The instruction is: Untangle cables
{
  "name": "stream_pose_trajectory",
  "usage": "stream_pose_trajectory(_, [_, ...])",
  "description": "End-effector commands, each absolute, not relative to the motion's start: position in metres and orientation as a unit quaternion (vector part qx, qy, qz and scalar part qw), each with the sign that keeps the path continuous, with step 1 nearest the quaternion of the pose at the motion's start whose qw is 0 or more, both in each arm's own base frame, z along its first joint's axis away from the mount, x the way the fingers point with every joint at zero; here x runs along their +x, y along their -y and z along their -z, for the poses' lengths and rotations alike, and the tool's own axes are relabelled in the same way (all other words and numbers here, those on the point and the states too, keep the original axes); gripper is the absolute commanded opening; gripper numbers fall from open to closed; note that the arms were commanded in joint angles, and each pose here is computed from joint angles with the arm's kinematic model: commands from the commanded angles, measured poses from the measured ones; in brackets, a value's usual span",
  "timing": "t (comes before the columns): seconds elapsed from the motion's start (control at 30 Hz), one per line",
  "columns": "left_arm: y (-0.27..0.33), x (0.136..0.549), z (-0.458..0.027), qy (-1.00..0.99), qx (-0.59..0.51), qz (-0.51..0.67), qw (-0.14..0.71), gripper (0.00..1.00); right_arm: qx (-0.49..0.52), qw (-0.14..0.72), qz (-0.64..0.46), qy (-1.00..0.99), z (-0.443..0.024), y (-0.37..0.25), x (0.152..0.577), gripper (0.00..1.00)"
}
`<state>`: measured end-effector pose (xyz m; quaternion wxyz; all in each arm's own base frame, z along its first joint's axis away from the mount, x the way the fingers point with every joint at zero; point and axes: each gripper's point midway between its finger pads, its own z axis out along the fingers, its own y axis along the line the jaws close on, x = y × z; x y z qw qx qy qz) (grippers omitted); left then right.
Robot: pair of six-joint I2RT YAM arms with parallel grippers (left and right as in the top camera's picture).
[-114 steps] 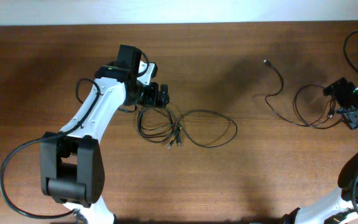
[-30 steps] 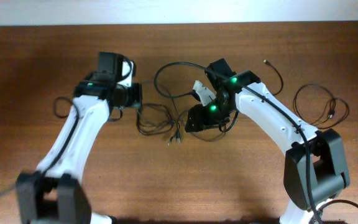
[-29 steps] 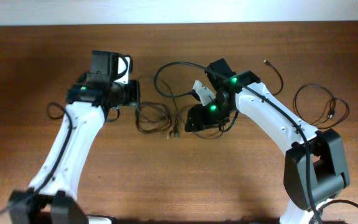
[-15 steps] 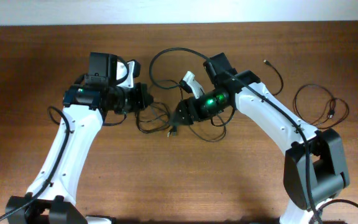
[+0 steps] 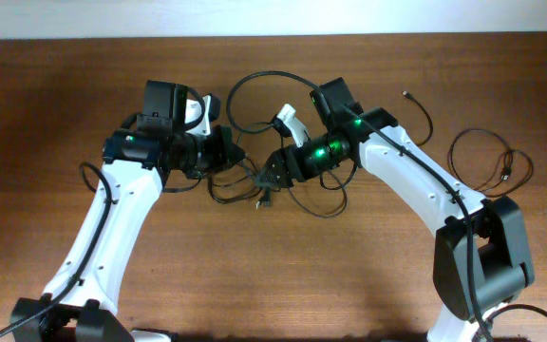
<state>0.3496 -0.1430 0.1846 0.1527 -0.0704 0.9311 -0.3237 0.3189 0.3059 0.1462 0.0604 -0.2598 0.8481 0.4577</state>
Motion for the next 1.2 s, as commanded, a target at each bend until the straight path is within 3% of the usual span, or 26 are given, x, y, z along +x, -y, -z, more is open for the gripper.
stream_pose_trajectory(0.0, [0.148, 0.349, -0.190, -0.922, -0.108, 0.345, 0.137, 0.00, -0.267, 0.061, -0.458, -0.846, -0.145, -0.308, 0.319, 0.70])
stream_pose_trajectory(0.2, [0.151, 0.350, -0.193, -0.911, -0.161, 0.362, 0.116, 0.01, -0.263, 0.051, -0.456, -0.848, -0.144, -0.307, 0.315, 0.68])
stream_pose_trajectory(0.3, [0.153, 0.354, -0.197, -0.907, -0.155, 0.370, 0.124, 0.00, -0.263, 0.051, -0.456, -0.849, -0.144, -0.307, 0.315, 0.18])
stream_pose_trajectory(0.37, [0.153, 0.355, -0.198, -0.907, -0.153, 0.371, 0.128, 0.00, -0.260, 0.054, -0.438, -0.859, -0.138, -0.303, 0.318, 0.04])
stream_pose_trajectory(0.53, [0.147, 0.358, -0.194, -0.912, -0.161, 0.352, 0.138, 0.03, -0.232, 0.032, -0.316, -0.919, -0.103, -0.266, 0.318, 0.04])
stream_pose_trajectory(0.7, [0.130, 0.366, -0.185, -0.922, -0.180, 0.302, 0.162, 0.31, -0.206, -0.028, -0.172, -0.963, -0.077, -0.213, 0.299, 0.04])
stream_pose_trajectory(0.9, [0.099, 0.369, -0.169, -0.936, -0.208, 0.214, 0.187, 0.36, -0.119, -0.006, -0.002, -0.993, -0.066, -0.157, 0.316, 0.04])
stream_pose_trajectory(0.93, [0.096, 0.368, -0.165, -0.938, -0.211, 0.203, 0.188, 0.36, -0.101, 0.001, 0.018, -0.995, -0.067, -0.150, 0.319, 0.05])
stream_pose_trajectory(1.0, [0.091, 0.363, -0.154, -0.941, -0.217, 0.188, 0.180, 0.37, -0.066, 0.016, 0.047, -0.997, -0.067, -0.140, 0.325, 0.18])
stream_pose_trajectory(1.03, [0.090, 0.361, -0.148, -0.942, -0.218, 0.184, 0.175, 0.38, -0.058, 0.020, 0.052, -0.997, -0.067, -0.139, 0.326, 0.29])
stream_pose_trajectory(1.1, [0.085, 0.358, -0.133, -0.946, -0.224, 0.167, 0.167, 0.41, -0.051, 0.035, 0.049, -0.997, -0.068, -0.141, 0.333, 0.69])
stream_pose_trajectory(1.13, [0.084, 0.357, -0.121, -0.948, -0.226, 0.160, 0.159, 0.43, -0.050, 0.049, 0.043, -0.997, -0.068, -0.145, 0.340, 0.77])
stream_pose_trajectory(1.17, [0.084, 0.356, -0.116, -0.949, -0.226, 0.158, 0.153, 0.42, -0.049, 0.058, 0.039, -0.996, -0.068, -0.147, 0.344, 0.77])
